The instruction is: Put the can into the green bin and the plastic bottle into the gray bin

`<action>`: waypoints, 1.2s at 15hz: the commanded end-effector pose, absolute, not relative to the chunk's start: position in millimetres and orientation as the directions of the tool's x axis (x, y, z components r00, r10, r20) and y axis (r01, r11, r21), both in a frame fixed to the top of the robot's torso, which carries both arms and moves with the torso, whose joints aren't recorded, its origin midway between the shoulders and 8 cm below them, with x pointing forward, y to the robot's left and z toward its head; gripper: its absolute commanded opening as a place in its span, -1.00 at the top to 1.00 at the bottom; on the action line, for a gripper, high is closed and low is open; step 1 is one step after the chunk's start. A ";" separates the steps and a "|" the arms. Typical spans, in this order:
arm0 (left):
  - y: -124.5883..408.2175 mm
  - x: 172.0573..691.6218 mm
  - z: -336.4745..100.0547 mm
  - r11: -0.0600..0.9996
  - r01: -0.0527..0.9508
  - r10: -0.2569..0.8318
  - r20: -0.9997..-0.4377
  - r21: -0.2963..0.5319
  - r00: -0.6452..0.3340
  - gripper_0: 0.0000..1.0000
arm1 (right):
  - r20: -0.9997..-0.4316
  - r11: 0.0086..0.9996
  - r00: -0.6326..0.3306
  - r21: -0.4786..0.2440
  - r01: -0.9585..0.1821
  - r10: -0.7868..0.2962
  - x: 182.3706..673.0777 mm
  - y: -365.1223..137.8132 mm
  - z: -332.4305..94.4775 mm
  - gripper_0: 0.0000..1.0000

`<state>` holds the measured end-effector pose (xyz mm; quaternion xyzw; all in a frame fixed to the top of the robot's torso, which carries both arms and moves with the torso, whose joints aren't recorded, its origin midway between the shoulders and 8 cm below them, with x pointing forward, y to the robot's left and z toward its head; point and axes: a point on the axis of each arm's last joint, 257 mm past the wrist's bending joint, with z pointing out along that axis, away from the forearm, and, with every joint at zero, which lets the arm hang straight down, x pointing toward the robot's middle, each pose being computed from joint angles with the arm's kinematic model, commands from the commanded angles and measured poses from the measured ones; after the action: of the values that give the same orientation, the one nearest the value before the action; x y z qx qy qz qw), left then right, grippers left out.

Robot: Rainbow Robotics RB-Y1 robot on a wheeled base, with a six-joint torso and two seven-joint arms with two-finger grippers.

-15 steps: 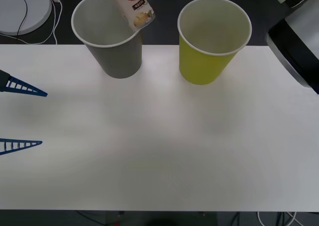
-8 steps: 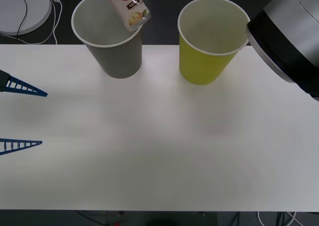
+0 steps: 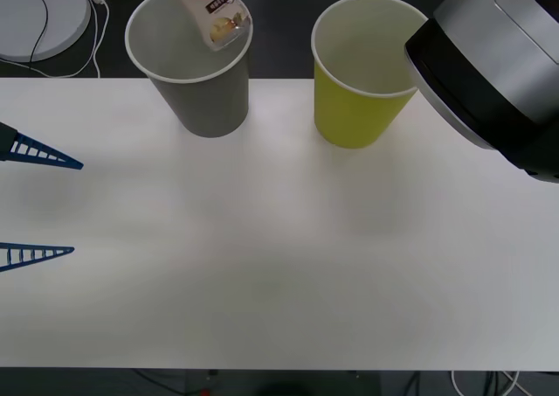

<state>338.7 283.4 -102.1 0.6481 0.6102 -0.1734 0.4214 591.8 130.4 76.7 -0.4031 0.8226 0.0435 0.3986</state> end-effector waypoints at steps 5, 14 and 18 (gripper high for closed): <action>283.4 338.7 -102.1 0.100 0.937 0.645 -0.739 0.335 0.195 -1.00 | -0.699 0.668 -0.345 -0.254 -0.700 -0.626 590.7 140.9 76.2 1.00; 283.4 338.7 -102.1 0.100 0.937 0.645 -0.739 0.335 0.195 -1.00 | -0.717 0.666 -0.327 -0.252 -0.702 -0.616 592.0 146.2 81.7 -1.00; 283.4 338.7 -102.1 0.100 0.937 0.645 -0.739 0.335 0.195 -1.00 | -0.724 0.667 -0.323 -0.249 -0.703 -0.610 592.5 148.0 83.3 -1.00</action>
<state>338.7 283.4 -102.1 0.6481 0.6102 -0.1734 0.4213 592.6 147.8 82.8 -0.4043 0.8116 0.0552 0.4181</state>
